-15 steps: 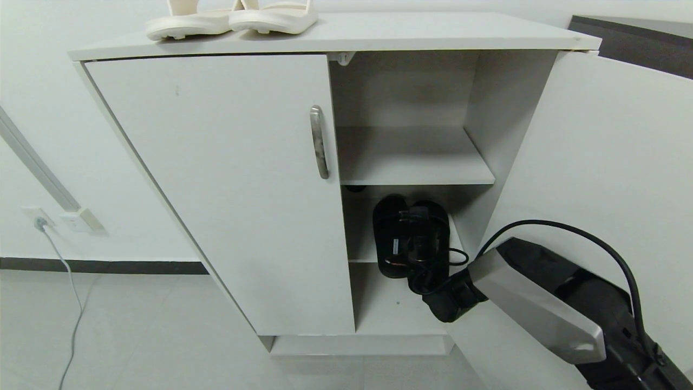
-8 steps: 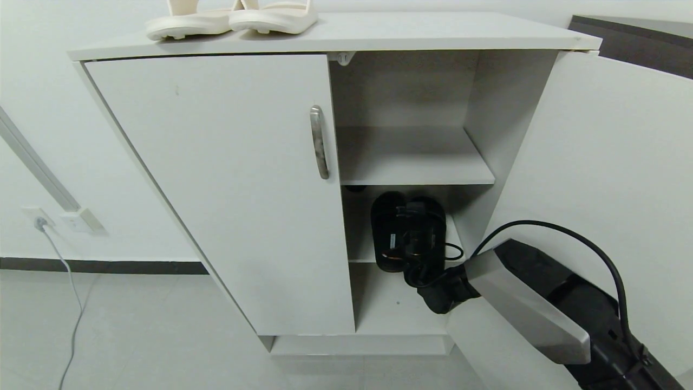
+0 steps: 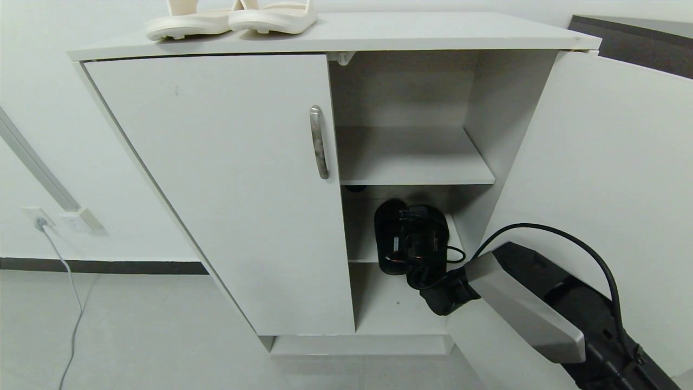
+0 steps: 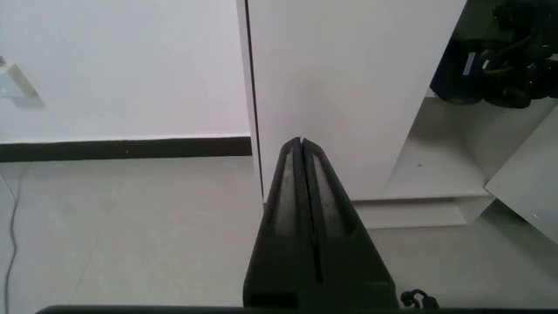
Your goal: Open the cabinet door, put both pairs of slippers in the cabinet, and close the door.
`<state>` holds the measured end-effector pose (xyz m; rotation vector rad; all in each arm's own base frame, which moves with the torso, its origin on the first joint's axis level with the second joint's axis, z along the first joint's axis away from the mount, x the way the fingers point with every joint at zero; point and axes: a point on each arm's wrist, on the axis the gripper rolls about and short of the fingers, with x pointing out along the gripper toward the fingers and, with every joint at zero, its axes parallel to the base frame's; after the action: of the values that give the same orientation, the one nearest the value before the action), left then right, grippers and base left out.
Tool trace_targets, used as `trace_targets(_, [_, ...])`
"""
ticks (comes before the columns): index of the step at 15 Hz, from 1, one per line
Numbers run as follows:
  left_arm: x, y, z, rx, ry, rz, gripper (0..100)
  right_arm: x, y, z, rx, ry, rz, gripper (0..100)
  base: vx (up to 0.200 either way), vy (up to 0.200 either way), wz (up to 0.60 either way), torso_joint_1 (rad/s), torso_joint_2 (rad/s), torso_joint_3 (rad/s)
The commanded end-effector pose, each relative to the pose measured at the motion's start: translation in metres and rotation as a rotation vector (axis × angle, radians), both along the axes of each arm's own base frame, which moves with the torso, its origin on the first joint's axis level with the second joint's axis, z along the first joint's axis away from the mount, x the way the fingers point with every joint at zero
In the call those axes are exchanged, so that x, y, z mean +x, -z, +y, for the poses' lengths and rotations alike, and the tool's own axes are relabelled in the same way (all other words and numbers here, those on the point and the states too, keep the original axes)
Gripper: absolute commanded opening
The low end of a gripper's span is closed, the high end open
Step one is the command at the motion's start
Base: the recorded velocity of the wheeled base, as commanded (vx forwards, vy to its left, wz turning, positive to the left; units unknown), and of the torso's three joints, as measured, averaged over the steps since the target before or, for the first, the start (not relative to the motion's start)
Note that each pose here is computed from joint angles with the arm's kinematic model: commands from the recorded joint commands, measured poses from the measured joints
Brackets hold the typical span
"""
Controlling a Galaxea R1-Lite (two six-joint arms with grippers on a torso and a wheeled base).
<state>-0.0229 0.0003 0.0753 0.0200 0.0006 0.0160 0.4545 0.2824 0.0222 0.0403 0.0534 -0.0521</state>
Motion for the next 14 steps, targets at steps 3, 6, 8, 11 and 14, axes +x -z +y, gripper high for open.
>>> trace_targets(3, [0.0, 0.0, 0.0, 0.0, -0.001, 0.001, 0, -0.001, 0.006, 0.0, -0.007, -0.001, 0.012, 100, 0.0, 0.0, 0.0, 0.0, 0.0, 0.0])
trace_targets(6, [0.0, 0.0, 0.0, -0.002, -0.001, 0.001, 0, -0.011, 0.0, -0.001, -0.013, -0.01, 0.022, 100, 0.0, 0.0, 0.0, 0.0, 0.0, 0.0])
trace_targets(8, [0.0, 0.0, 0.0, 0.0, -0.001, 0.001, 0, -0.027, -0.008, 0.0, -0.008, -0.028, 0.013, 100, 0.0, 0.0, 0.0, 0.0, 0.0, 0.0])
trace_targets(11, [0.0, 0.0, 0.0, -0.002, -0.001, 0.001, 0, -0.052, -0.019, -0.004, -0.008, -0.048, 0.012, 100, 0.0, 0.0, 0.0, 0.0, 0.0, 0.0])
trace_targets(14, [0.0, 0.0, 0.0, 0.0, 0.001, 0.001, 0, -0.083, -0.033, -0.009, -0.002, -0.075, 0.003, 100, 0.0, 0.0, 0.0, 0.0, 0.0, 0.0])
